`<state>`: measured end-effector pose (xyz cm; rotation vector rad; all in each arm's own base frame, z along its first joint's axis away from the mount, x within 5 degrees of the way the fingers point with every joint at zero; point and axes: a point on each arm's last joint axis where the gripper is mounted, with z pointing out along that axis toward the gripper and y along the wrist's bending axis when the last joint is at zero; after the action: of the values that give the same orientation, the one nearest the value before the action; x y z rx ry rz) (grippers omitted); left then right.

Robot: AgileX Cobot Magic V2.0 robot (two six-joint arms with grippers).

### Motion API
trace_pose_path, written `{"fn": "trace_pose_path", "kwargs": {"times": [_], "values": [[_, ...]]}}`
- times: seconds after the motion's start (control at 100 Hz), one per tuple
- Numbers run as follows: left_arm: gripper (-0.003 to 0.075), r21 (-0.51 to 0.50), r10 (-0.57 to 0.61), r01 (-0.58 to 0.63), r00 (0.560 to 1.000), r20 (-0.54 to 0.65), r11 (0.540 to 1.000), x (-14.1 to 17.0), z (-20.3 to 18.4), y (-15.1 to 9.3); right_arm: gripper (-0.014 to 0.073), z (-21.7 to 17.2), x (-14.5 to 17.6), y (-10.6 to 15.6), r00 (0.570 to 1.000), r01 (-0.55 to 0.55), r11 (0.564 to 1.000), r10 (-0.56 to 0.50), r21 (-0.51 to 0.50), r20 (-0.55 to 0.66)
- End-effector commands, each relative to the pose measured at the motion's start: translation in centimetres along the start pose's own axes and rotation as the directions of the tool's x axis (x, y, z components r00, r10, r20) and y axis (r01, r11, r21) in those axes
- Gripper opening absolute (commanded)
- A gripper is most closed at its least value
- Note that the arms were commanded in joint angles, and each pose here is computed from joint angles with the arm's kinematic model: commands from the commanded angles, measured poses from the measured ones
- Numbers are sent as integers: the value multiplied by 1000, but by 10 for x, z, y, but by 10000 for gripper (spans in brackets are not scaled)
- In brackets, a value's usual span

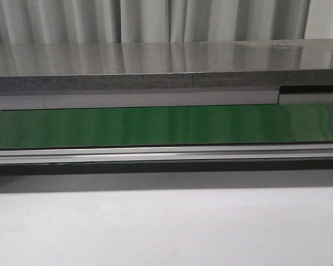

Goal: Move button from left to right

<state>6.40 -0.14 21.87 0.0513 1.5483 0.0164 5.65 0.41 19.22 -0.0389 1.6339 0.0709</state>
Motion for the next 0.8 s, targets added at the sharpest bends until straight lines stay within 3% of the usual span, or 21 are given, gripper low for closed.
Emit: {"fn": "trace_pose_path", "kwargs": {"times": [0.0, 0.25, 0.79], "values": [[-20, 8, -12, 11, 990, 138, 1000, -10, -5, -1, -67, -3, -14, 0, 992, 6, 1000, -6, 3, 125], [-20, 8, 0, -2, 986, 167, 1000, 6, -10, -1, -67, -3, -14, 0, 992, 6, 1000, -6, 3, 125], [-20, 8, 5, -7, 985, 173, 1000, 6, -10, -2, -67, -3, -14, 0, 992, 6, 1000, -6, 3, 125]]}}
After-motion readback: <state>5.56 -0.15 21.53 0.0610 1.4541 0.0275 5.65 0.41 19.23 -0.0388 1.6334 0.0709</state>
